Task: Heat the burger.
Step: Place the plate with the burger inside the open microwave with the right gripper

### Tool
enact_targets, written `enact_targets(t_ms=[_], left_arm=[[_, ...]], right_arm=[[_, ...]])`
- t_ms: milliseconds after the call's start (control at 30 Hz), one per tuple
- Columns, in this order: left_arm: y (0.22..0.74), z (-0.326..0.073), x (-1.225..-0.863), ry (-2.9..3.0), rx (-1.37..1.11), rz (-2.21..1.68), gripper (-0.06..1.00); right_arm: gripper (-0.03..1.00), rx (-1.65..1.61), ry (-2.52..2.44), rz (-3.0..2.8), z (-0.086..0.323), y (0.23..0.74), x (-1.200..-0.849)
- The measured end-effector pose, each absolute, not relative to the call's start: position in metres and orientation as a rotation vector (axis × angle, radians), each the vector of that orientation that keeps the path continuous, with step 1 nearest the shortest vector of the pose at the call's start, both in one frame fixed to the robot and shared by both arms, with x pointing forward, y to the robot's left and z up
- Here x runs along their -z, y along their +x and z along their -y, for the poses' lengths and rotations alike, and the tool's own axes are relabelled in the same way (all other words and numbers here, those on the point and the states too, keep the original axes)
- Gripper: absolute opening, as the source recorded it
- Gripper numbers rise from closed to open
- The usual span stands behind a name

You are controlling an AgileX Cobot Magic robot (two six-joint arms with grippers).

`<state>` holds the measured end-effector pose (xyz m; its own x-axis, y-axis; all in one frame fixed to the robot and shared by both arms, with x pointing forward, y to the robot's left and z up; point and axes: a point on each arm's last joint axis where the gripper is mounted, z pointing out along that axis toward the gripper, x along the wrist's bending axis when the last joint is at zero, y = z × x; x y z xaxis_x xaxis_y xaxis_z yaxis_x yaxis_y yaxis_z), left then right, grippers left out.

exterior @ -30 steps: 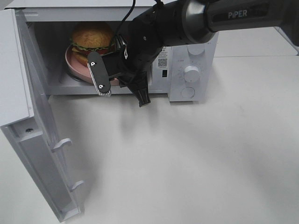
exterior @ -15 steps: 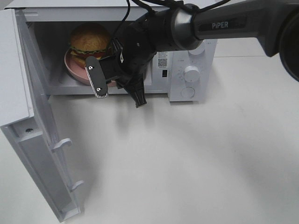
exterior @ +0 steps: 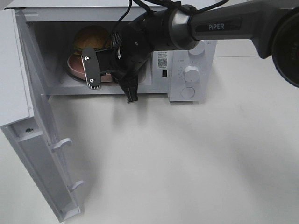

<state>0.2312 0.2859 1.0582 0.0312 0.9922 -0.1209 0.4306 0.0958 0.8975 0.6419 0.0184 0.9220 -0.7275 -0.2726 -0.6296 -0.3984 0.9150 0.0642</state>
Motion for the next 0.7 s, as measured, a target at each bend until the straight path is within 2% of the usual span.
enact_targets(t_ms=[100,133,233,500,700], left_arm=[[0.231,-0.286,-1.058,1.462,-0.84,-1.53,0.99],[0.231,-0.286,-1.058,1.462,-0.84,-1.53,0.99],[0.231,-0.286,-1.058,1.462,-0.84,-1.53,0.99],[0.231,-0.286,-1.058,1.462,-0.84,-1.53,0.99],[0.231,-0.286,-1.058,1.462,-0.84,-1.53,0.99]], right_arm=[[0.22,-0.271,-0.459,-2.422,-0.019,0.643,-0.923],[0.28,-0.276,-0.448,-2.423,-0.019,0.643,-0.923],[0.35,-0.275,-0.444,-2.427,-0.019,0.642,-0.923],[0.44,-0.258,-0.439,-2.452,-0.017,0.64,-0.924],[0.55,-0.252,-0.453,-2.472,-0.012,0.626,-0.929]])
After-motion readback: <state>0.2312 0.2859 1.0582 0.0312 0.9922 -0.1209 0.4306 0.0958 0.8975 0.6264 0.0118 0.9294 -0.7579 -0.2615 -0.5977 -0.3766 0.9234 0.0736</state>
